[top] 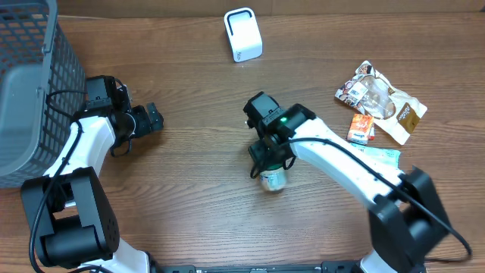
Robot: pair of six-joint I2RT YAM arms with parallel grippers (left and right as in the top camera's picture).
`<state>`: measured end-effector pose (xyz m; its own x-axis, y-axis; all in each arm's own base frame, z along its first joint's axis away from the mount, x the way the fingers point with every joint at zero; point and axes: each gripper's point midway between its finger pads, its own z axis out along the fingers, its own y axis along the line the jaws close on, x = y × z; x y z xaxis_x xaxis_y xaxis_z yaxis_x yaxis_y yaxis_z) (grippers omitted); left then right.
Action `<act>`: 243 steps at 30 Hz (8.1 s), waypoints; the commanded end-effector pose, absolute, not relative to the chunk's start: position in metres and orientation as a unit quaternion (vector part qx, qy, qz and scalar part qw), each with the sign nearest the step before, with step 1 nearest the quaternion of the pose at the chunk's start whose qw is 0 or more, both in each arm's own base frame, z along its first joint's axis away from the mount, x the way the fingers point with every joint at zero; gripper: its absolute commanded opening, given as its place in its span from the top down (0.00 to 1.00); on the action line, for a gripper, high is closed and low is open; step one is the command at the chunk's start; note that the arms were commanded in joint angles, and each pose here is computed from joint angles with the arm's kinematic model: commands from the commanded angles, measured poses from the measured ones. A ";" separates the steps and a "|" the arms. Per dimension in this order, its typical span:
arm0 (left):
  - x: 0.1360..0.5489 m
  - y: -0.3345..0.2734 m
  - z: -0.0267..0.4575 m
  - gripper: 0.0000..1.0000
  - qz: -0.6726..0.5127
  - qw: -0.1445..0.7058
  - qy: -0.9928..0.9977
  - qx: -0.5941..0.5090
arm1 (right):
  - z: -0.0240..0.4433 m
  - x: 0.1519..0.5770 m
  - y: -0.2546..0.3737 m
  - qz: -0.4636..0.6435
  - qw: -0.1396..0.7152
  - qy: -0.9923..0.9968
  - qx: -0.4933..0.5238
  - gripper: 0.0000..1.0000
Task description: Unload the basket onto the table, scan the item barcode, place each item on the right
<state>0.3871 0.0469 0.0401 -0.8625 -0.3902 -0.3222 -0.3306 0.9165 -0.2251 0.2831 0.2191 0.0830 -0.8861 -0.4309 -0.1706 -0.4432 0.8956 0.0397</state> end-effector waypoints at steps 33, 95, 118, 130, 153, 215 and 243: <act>0.391 0.052 0.042 0.00 -0.073 0.190 0.962 -0.181 | 0.103 0.313 0.224 0.073 0.235 0.956 -0.160 0.16; 0.391 0.052 0.042 0.00 -0.072 0.190 0.962 -0.182 | 0.068 0.293 0.215 0.063 0.104 0.976 0.179 0.22; 0.391 0.052 0.042 0.00 -0.072 0.190 0.962 -0.182 | 0.072 0.309 0.213 0.002 0.157 0.968 -0.198 0.00; 0.391 0.052 0.042 0.00 -0.072 0.190 0.962 -0.182 | 0.069 0.292 0.218 0.062 0.105 0.989 0.082 0.01; 0.391 0.052 0.042 0.00 -0.072 0.190 0.962 -0.182 | 0.070 0.299 0.221 0.034 0.134 0.974 -0.177 0.33; 0.391 0.052 0.042 0.00 -0.072 0.190 0.962 -0.182 | 0.030 0.313 0.224 0.025 0.034 0.999 0.022 0.04; 0.391 0.052 0.042 0.00 -0.072 0.190 0.962 -0.182 | 0.017 0.306 0.214 -0.001 -0.001 0.999 0.044 0.42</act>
<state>0.3871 0.0469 0.0401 -0.8625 -0.3902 -0.3222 -0.3306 0.9165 -0.2251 0.3003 0.2203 0.0136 -0.9977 0.0669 0.0062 0.0669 0.9977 0.0107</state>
